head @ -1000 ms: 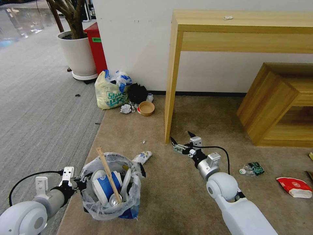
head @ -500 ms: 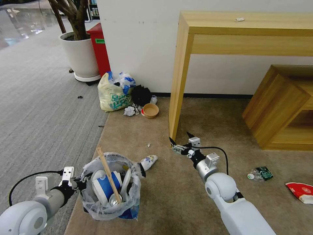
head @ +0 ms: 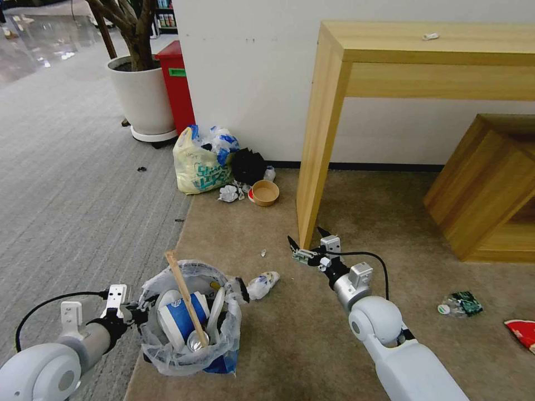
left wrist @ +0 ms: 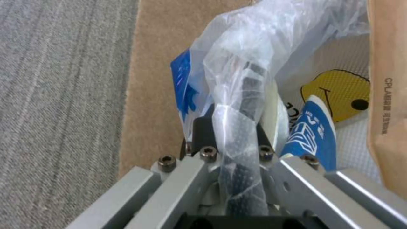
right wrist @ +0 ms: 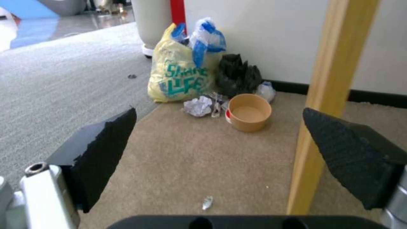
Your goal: Pick up the trash bin and place the garbage on the floor into it.
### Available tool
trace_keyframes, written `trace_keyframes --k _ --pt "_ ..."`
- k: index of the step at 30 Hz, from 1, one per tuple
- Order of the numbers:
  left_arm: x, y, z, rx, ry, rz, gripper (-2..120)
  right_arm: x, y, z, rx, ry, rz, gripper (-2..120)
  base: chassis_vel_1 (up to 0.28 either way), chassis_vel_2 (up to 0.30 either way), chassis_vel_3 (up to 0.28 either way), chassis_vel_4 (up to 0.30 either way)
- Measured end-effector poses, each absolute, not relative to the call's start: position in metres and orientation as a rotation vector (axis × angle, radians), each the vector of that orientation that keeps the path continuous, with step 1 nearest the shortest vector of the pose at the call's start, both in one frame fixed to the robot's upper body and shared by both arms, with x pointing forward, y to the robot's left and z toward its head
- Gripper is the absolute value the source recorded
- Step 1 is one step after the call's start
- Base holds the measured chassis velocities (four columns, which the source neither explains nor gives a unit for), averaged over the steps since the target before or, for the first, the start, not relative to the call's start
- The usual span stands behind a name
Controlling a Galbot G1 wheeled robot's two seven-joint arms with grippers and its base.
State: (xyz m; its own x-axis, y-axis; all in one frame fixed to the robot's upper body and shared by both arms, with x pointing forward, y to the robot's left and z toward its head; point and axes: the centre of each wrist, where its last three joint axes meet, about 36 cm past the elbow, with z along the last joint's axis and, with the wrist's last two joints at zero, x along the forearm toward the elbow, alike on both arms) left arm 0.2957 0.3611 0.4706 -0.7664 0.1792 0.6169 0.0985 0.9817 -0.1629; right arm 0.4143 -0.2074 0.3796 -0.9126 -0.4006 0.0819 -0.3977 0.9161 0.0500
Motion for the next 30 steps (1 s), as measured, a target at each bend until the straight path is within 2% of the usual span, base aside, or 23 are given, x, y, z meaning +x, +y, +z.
trace_keyframes --k 15,30 --pt "0.295 0.360 0.471 -0.192 -2.450 0.160 0 0.413 -0.212 0.378 0.602 -2.979 -0.047 100 0.027 0.122 -0.031 -0.122" --pt "0.294 0.359 0.472 -0.191 -2.454 0.159 0 0.437 -0.203 0.342 0.577 -2.789 -0.046 100 0.002 0.004 0.000 -0.002"
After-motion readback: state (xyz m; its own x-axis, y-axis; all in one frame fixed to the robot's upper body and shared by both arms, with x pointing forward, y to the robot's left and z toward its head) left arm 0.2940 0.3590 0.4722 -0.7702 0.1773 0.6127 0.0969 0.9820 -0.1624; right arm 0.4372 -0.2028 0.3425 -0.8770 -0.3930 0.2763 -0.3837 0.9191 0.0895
